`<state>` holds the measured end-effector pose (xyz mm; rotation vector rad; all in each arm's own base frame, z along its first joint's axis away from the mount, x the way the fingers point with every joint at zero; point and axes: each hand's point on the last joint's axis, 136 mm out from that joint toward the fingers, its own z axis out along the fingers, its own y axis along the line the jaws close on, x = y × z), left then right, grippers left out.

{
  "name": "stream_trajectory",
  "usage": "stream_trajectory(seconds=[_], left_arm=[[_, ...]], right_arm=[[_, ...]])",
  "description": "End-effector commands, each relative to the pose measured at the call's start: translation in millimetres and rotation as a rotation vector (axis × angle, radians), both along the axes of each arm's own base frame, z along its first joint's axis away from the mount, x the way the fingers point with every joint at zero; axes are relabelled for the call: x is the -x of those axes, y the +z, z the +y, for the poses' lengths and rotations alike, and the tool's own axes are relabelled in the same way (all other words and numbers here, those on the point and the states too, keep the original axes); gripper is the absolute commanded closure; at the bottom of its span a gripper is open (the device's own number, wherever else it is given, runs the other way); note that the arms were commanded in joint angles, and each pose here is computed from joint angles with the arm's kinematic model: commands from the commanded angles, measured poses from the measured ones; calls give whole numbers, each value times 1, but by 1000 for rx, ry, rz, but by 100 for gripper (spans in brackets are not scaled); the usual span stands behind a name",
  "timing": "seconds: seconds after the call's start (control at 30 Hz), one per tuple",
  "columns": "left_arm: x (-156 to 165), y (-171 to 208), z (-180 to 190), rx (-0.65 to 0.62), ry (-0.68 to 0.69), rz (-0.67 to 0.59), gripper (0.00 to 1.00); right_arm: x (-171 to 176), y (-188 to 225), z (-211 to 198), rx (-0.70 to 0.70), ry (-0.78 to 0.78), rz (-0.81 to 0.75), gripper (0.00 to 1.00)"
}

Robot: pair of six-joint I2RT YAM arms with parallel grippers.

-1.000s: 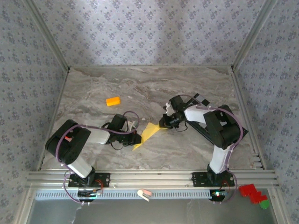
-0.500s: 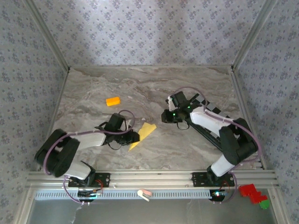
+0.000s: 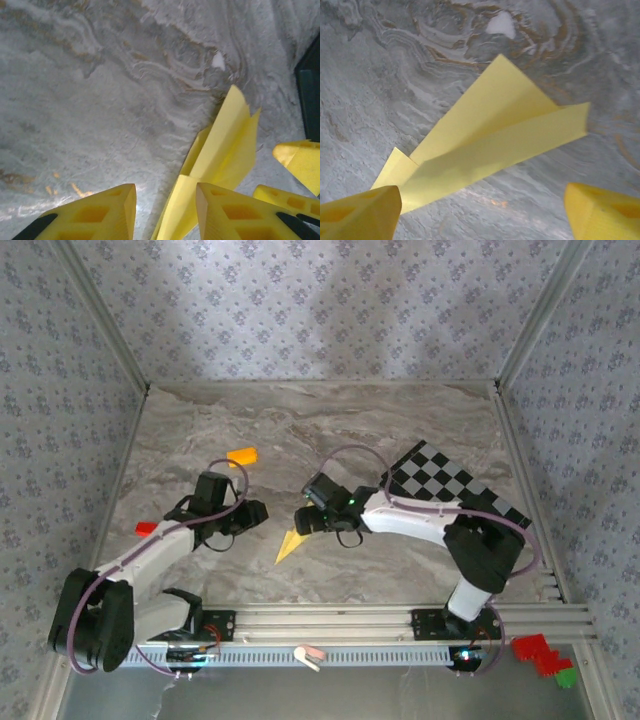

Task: Fold a paper plane with a square sheet of paper (pick it up from the middle)
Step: Move a paper plane to the center of the table.

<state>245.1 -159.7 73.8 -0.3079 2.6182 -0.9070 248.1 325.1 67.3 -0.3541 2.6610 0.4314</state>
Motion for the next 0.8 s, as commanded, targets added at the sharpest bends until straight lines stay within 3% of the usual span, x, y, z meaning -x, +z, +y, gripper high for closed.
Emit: stream_trajectory(seconds=[0.0, 0.13, 0.33, 0.57, 0.77], left_arm=[[11, -13, 3, -20, -26, 39, 63], [15, -18, 0, -11, -47, 55, 63], [20, -20, -3, -8, -88, 62, 58], [23, -18, -5, -14, -117, 61, 54], [29, -7, -29, 12, -210, 28, 51]], right_arm=[[-13, -3, 3, 36, -116, -28, 7], [-13, -11, -4, 119, -151, -34, 7], [-4, -18, -16, 138, -176, -4, 10], [6, -23, -26, 76, -210, 20, 15], [14, -24, -31, -6, -229, 36, 17]])
